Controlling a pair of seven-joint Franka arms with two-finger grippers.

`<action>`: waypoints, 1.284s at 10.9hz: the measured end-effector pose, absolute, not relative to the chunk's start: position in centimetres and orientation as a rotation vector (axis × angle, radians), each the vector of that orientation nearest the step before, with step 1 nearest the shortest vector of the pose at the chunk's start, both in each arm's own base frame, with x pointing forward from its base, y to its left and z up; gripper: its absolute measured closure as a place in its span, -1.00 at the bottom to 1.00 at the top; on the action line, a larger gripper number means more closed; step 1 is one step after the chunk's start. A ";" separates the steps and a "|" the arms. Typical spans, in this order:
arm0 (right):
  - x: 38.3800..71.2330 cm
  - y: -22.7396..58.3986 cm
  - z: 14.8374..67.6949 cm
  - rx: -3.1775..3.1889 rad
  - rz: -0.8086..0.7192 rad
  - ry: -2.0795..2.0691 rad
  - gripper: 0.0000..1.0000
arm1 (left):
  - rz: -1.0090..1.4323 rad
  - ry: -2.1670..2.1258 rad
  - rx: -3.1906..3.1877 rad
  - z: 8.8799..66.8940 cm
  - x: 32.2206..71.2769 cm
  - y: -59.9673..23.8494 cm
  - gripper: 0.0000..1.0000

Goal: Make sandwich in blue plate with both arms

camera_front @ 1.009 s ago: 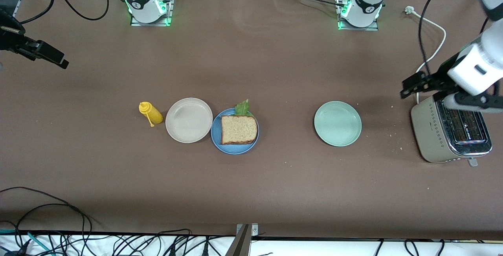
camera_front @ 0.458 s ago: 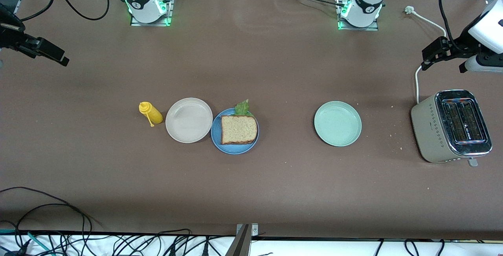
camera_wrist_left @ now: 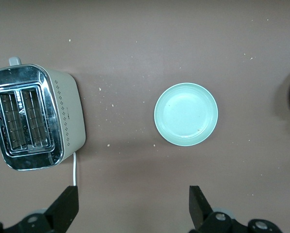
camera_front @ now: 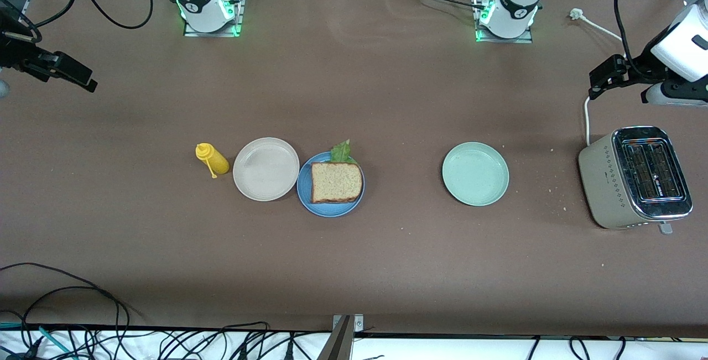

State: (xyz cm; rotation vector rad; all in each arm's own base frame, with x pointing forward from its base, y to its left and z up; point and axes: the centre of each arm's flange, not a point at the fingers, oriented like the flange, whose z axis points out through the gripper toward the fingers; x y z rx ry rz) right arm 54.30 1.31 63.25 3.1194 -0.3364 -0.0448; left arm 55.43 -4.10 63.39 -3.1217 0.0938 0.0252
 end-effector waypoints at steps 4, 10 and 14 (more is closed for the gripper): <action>54.3 1.5 63.2 3.120 -0.045 -0.327 -1.00 | 0.029 0.091 -3.122 63.3 55.4 -4.0 -1.00; 54.3 1.6 63.3 3.136 -0.045 -0.135 -1.00 | 0.033 0.090 -3.121 63.3 55.4 -4.0 -1.00; 54.3 1.5 63.2 3.136 -0.046 -0.121 -1.00 | 0.034 0.090 -3.121 63.3 55.4 -4.0 -1.00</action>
